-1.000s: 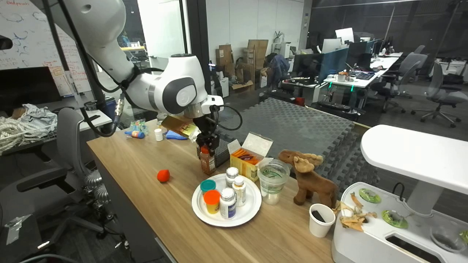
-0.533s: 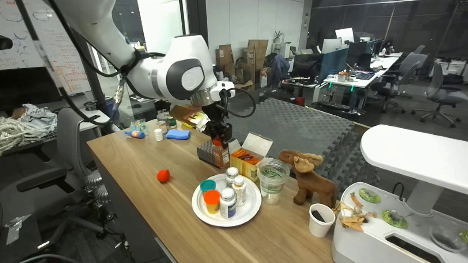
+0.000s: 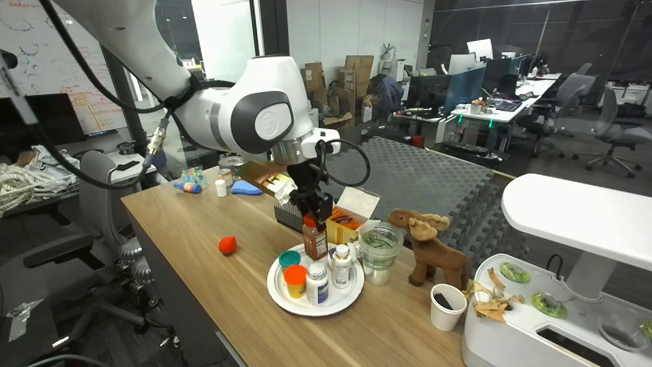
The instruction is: Pick up all the objects surrounding the white plate and arrange them on the plate
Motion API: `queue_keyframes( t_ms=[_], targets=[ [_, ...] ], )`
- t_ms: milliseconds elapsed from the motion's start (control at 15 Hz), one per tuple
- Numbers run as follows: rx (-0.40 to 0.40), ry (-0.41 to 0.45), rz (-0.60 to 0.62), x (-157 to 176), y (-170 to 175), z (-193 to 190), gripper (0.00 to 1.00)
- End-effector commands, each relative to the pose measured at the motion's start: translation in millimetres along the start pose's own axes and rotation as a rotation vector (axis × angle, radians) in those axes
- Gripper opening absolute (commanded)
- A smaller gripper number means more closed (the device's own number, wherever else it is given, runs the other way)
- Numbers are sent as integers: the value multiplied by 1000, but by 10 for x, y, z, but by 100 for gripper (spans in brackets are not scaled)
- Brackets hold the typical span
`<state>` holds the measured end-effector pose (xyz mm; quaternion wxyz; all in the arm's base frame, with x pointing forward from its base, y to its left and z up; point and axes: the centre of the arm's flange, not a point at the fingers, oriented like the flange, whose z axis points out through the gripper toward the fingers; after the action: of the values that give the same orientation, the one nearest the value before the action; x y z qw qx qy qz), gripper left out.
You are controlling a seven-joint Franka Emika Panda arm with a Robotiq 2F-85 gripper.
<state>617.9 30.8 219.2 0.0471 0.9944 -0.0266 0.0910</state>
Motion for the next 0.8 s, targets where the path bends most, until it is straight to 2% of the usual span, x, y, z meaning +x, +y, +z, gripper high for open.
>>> queue_keyframes(
  t_ms=[0, 467, 733],
  targets=[
    [38, -17, 2, -111, 60, -111, 24],
    [99, -59, -7, -272, -38, 107, 24],
    [89, -63, -2, -358, -65, 266, 24]
  ],
)
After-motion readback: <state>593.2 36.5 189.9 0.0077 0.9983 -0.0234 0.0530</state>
